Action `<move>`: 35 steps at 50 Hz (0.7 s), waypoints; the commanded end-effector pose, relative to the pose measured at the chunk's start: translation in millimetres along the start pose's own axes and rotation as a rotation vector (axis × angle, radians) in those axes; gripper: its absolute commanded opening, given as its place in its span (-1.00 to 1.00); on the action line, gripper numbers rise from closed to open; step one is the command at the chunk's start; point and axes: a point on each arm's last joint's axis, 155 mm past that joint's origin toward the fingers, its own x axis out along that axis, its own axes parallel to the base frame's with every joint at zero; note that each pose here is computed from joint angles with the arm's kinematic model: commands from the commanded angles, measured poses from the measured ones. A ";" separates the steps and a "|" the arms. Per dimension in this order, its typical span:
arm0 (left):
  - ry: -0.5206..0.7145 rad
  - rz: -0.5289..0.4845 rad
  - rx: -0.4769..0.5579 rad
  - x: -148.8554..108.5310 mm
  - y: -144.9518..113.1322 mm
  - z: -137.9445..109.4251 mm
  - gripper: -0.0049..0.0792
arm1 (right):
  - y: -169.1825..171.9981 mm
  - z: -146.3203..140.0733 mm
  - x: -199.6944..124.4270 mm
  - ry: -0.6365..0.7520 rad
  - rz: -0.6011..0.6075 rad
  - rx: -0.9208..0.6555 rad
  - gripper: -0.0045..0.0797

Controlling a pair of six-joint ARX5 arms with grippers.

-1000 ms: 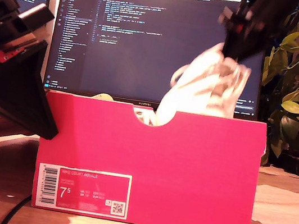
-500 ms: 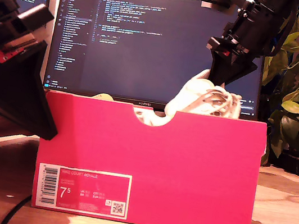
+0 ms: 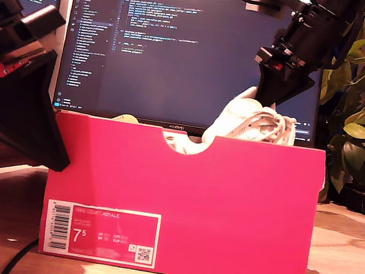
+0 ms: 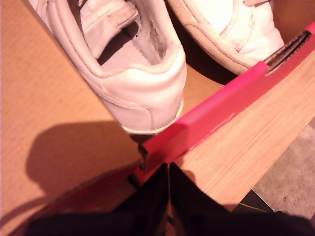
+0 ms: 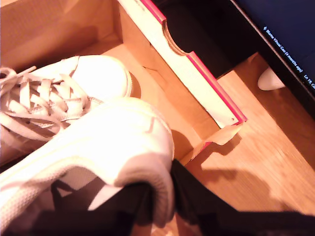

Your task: Pack the white shoes by picking the first shoe and placing it inside the red shoebox, left side, then picking and rotating the second shoe and placing it in the shoebox

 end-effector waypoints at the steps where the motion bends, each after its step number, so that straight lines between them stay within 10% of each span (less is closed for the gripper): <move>1: -0.008 -0.004 -0.002 0.0 -1.5 3.0 -0.93 | -0.9 14.4 -0.8 -0.032 -0.004 -0.011 -0.61; 35: -0.011 -0.004 -0.003 0.0 -1.6 3.7 -0.93 | 2.3 31.4 -0.4 -0.076 -0.033 0.060 -0.44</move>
